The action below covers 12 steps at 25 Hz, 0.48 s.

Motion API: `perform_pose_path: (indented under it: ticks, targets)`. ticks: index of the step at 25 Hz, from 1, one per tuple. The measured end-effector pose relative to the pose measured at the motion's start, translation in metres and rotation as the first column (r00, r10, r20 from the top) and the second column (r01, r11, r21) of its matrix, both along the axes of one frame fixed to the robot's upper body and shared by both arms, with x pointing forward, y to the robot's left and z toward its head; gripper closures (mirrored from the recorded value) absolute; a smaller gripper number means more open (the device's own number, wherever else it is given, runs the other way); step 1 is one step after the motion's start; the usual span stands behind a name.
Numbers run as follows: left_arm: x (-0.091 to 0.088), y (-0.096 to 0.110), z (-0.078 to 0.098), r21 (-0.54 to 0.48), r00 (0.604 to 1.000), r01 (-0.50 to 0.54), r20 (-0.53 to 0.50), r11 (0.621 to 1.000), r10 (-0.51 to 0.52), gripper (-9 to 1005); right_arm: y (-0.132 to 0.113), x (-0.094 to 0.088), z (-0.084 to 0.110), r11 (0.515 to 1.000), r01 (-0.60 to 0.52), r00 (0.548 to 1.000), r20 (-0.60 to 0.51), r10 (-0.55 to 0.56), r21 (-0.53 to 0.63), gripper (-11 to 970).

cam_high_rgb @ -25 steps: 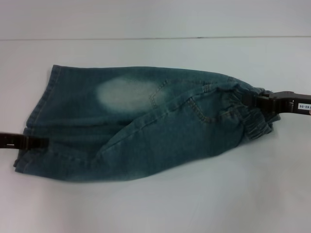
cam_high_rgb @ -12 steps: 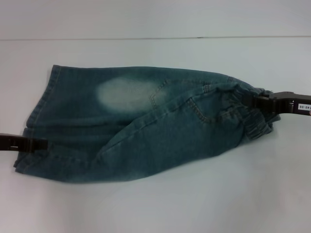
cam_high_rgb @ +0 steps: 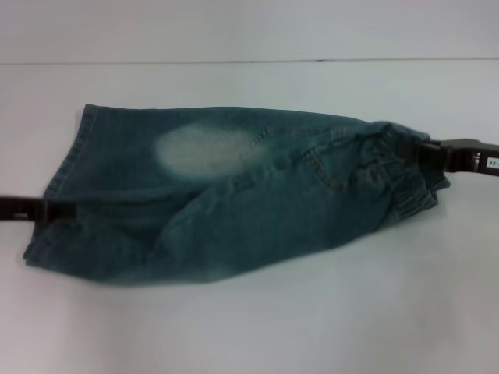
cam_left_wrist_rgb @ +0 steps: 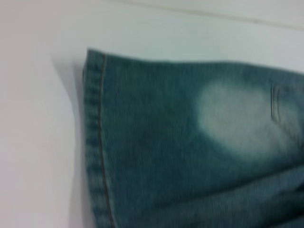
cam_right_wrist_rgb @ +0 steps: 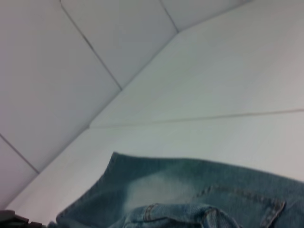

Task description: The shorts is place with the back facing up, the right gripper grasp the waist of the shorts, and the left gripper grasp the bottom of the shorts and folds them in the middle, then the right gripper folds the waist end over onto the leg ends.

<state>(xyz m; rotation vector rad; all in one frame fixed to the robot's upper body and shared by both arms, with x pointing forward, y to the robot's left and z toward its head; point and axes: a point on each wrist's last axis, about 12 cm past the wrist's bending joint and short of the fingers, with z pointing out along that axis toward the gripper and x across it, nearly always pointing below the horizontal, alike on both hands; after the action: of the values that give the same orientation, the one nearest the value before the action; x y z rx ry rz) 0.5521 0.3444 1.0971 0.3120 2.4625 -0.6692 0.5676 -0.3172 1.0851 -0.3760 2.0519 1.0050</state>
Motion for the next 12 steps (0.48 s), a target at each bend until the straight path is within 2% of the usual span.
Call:
perform_pose_path:
  ticks: [7, 12]
  targets:
    - [0.009, 0.007, 0.014, -0.055, 0.992, -0.079, 0.093, 0.995, 0.084, 980, -0.008, 0.000, 0.003, 0.996, 0.072, 0.997, 0.035, -0.074, 0.058, 916]
    - [0.018, 0.011, 0.022, -0.108, 0.972, -0.139, 0.174, 0.984, 0.156, 981, -0.017, 0.000, 0.000, 0.984, 0.161, 0.986, 0.041, -0.164, 0.070, 914]
